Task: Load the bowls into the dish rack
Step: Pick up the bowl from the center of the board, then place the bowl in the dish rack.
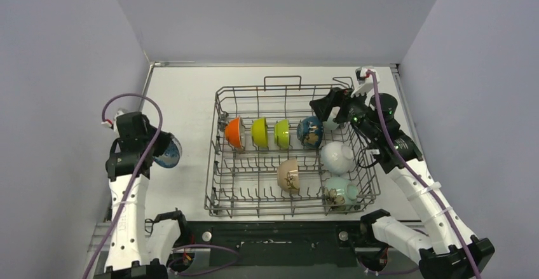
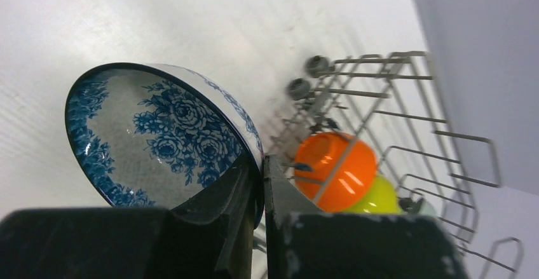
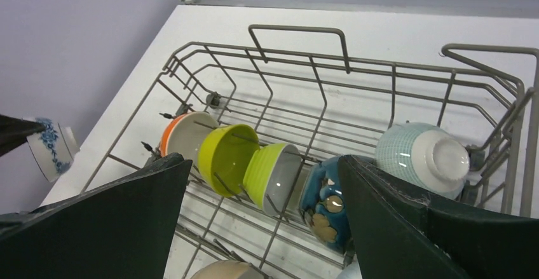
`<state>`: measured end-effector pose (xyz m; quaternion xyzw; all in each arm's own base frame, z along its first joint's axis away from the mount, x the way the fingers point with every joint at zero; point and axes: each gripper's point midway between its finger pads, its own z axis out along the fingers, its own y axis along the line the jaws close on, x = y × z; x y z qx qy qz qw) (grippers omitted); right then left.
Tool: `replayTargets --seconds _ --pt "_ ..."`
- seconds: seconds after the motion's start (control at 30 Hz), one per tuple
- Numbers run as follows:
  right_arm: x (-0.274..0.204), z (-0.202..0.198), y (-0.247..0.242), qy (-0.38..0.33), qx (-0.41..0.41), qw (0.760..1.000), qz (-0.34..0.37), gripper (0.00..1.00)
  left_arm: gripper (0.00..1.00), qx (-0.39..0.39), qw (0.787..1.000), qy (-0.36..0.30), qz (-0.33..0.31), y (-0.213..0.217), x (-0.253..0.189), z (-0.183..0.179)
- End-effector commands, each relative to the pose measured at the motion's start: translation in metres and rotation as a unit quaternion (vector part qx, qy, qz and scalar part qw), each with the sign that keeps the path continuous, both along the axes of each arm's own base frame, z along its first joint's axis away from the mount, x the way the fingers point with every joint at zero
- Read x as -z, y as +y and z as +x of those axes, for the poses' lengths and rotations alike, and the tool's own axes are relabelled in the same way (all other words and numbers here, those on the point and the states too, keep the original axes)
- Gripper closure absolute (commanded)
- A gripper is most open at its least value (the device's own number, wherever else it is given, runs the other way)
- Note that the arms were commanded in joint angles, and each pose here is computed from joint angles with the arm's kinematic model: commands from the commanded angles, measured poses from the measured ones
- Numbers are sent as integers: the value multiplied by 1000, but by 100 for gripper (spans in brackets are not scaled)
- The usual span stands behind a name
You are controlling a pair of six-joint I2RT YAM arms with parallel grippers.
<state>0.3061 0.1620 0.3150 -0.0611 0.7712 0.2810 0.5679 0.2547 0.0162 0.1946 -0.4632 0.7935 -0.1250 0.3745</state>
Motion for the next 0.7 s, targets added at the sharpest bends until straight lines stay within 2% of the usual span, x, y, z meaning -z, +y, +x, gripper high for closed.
replayTargets --seconds 0.0,0.2,0.3,0.43,0.57,0.67 --pt "-35 -8 16 -72 -44 996 13 10 100 25 993 -106 -43 -21 -71 20" --pt "-47 -19 43 -95 -64 993 -2 10 100 71 978 -178 -83 -61 -119 40" --pt "-45 -22 59 -88 -77 993 -1 10 100 120 967 -205 -91 -101 -143 47" --pt "-41 -31 86 -87 -104 991 6 10 100 158 956 -229 -90 -142 -173 53" --pt "-37 -51 124 -98 -138 986 -6 10 100 193 941 -249 -123 -188 -191 54" --pt "-33 -67 149 -111 -155 981 -18 10 100 200 938 -248 -139 -212 -193 53"
